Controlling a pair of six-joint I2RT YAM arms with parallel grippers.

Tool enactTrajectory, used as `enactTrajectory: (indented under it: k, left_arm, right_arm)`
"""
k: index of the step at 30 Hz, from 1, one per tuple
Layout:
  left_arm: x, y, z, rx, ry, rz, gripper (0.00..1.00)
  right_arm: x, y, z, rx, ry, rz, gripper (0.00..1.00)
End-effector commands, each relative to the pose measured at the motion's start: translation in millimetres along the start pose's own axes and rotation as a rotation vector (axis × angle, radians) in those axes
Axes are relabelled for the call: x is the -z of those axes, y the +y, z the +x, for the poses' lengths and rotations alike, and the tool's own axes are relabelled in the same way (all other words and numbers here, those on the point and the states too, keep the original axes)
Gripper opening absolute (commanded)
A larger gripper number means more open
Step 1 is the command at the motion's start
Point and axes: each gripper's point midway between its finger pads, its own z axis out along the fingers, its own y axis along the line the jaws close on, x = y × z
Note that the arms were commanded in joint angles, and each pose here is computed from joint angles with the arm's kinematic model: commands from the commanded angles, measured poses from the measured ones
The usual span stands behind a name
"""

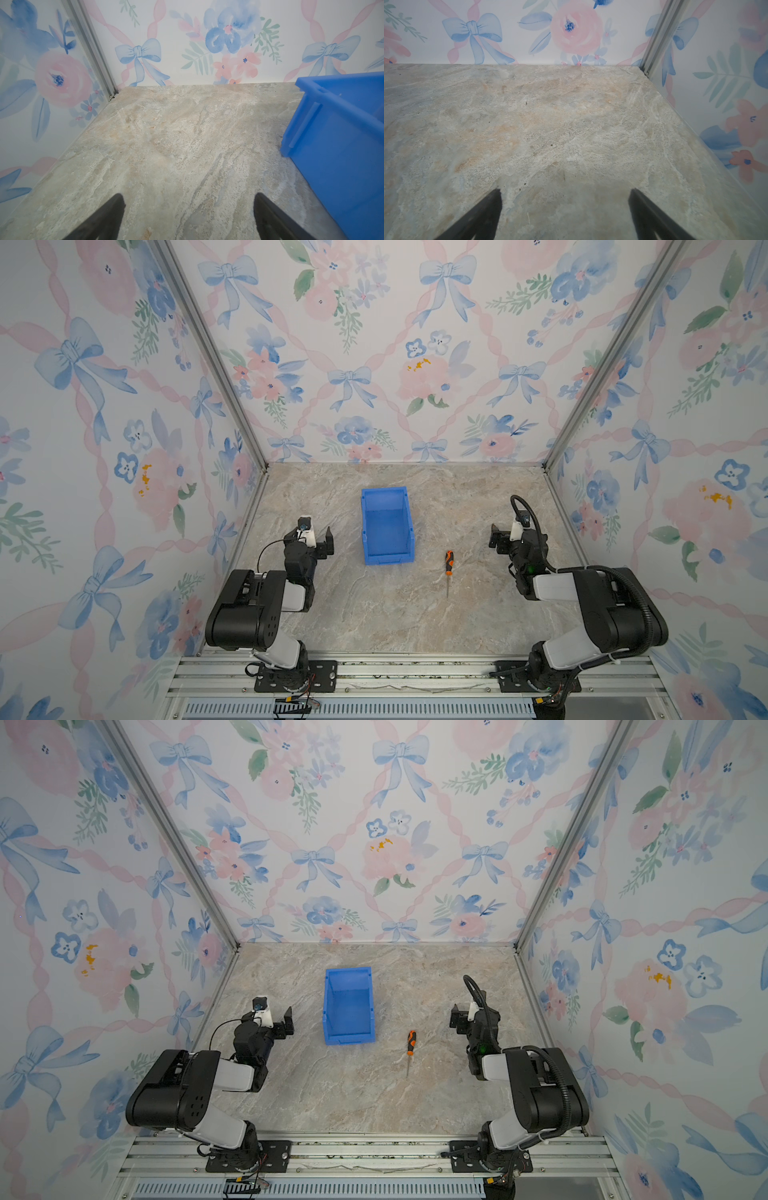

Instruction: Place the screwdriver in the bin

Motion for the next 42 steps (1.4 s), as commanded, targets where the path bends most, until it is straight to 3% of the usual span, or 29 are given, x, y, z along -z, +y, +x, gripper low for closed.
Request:
enactTrajectory:
  k: [1, 32, 42]
  left_arm:
    - [0.7, 0.3, 2.3, 0.007, -0.001, -0.003, 0.98]
    - [3.8, -5.5, -1.1, -0.011, -0.012, 0.015, 0.97]
    - [8.8, 9.5, -15.0, 0.021, -0.017, -0.064, 0.97]
  right_arm:
    - [-1.9, -0.8, -0.6, 0.007, 0.005, -0.002, 0.97]
    - [-1.8, -5.8, -9.0, 0.010, 0.027, 0.040, 0.97]
    - [19.1, -9.6, -25.5, 0.004, 0.021, 0.061, 0.97]
